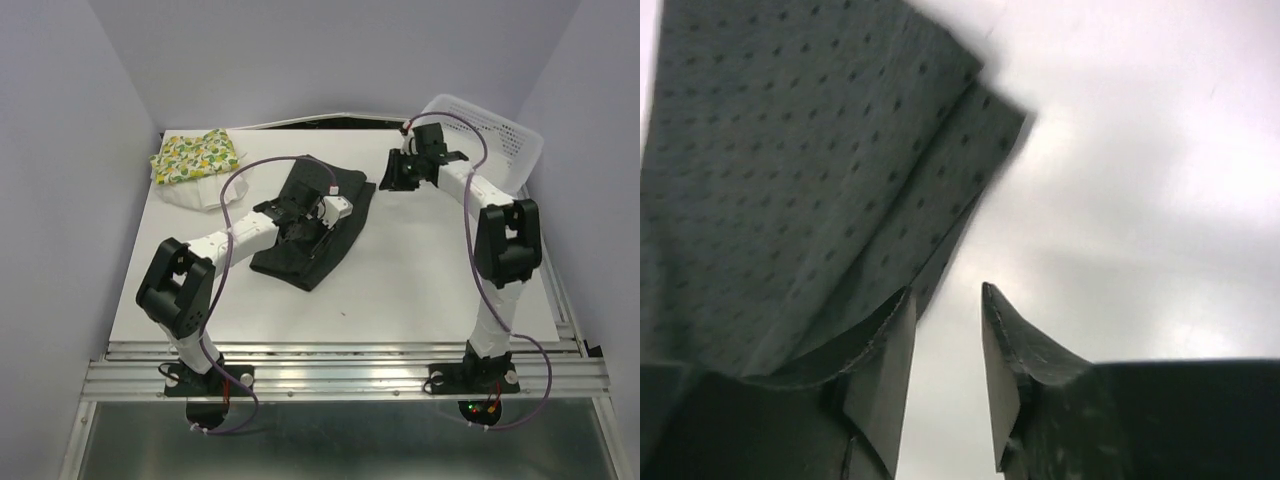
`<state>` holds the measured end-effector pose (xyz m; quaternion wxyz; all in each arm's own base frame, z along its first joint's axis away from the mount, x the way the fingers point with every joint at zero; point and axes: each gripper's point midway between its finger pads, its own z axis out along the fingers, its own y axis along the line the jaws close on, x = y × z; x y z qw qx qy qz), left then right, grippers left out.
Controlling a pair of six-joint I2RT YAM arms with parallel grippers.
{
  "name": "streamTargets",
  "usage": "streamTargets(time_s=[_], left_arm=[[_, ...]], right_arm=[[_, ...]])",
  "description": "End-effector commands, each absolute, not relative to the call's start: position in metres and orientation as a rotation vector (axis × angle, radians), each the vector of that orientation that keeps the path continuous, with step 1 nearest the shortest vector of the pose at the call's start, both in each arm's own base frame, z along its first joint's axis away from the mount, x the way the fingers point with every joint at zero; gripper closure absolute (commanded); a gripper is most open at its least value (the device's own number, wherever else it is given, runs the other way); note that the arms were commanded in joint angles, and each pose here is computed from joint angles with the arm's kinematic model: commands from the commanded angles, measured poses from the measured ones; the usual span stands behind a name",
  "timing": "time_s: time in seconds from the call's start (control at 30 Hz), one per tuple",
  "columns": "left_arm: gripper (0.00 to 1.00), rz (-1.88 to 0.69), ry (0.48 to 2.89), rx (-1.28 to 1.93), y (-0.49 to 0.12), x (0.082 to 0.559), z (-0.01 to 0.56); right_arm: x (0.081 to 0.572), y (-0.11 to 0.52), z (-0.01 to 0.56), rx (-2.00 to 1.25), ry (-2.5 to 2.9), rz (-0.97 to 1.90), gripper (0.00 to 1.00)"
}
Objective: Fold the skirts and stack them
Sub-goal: Fold the skirt
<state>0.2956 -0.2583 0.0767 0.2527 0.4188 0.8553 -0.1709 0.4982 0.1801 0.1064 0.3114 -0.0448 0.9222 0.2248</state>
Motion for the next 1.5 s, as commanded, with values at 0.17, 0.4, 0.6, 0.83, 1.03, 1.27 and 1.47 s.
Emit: streamTargets(time_s=[0.17, 0.4, 0.6, 0.83, 1.03, 1.27, 1.47], left_arm=[[0.65, -0.461, 2.389, 1.057, -0.248, 0.283, 0.090], [0.55, -0.369, 2.467, 1.065, -0.229, 0.275, 0.072], [0.55, -0.362, 2.477, 1.065, -0.228, 0.276, 0.069], [0.55, -0.352, 2.468, 1.049, -0.227, 0.284, 0.071], [0.60, -0.388, 2.477, 1.078, -0.229, 0.277, 0.063], [0.59, -0.424, 2.510, 1.111, -0.232, 0.272, 0.052], [0.57, -0.353, 2.551, 1.104, -0.226, 0.277, 0.038]], right_arm=[[0.362, 0.240, 0.140, 0.310, 2.411, 1.401, 0.63], [0.331, 0.319, 0.136, 0.236, 2.388, 1.581, 0.71], [0.299, 0.359, 0.102, 0.305, 2.528, 1.688, 0.77], [0.273, 0.355, 0.073, 0.478, 2.626, 1.660, 0.88], [0.277, 0.352, 0.034, 0.503, 2.691, 1.544, 0.92], [0.281, 0.352, 0.003, 0.508, 2.752, 1.468, 0.94], [0.280, 0.347, 0.002, 0.509, 2.766, 1.422, 0.94]])
